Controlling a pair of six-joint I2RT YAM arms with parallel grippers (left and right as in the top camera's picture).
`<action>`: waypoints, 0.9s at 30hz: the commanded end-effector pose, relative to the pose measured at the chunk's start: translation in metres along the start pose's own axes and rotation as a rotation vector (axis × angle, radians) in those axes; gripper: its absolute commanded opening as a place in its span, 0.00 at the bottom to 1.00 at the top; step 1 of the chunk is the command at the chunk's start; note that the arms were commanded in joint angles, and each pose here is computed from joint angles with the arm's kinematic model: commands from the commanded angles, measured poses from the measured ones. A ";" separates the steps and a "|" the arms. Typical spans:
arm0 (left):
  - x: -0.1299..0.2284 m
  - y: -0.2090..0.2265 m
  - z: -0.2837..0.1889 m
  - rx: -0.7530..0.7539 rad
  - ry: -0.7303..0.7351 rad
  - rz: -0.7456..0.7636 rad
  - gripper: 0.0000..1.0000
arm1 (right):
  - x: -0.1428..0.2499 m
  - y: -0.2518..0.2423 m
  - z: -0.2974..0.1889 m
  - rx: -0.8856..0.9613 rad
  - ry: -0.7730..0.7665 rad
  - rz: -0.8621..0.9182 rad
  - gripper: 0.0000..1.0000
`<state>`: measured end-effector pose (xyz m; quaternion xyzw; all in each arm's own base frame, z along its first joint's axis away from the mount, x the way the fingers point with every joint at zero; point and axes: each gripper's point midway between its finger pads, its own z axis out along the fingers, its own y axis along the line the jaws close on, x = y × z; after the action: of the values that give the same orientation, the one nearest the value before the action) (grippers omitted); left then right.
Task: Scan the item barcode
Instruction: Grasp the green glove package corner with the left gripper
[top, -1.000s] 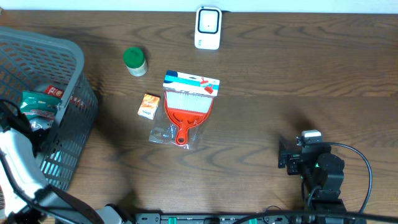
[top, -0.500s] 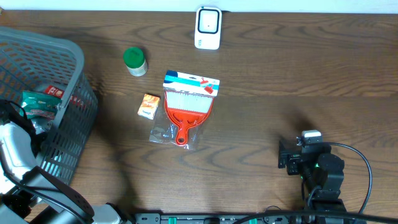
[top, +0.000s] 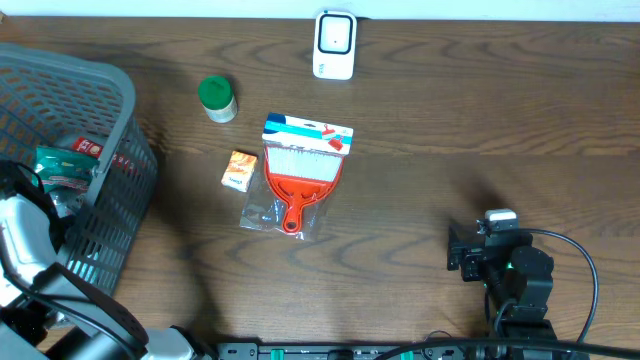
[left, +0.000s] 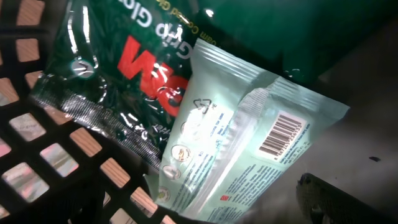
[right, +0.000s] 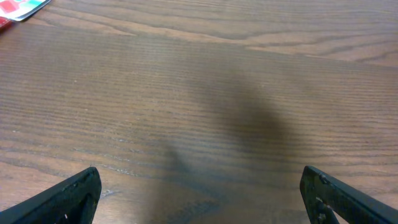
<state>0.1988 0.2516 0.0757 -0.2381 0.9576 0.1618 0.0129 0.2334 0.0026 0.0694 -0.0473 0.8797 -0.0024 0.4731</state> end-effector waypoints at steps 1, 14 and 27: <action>0.003 -0.002 0.011 0.006 0.034 0.032 0.98 | 0.001 -0.001 0.000 0.003 0.003 0.016 0.99; 0.007 -0.021 0.044 0.079 0.112 0.060 0.98 | 0.003 -0.001 0.000 0.003 0.011 0.016 0.99; 0.005 -0.020 0.046 0.075 0.104 0.058 0.66 | 0.003 -0.001 0.000 0.003 0.010 0.017 0.99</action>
<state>0.2034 0.2482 0.0311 -0.2197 0.9677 0.1206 -0.0264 0.2317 0.0027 0.0670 -0.0471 0.8825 -0.0019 0.4679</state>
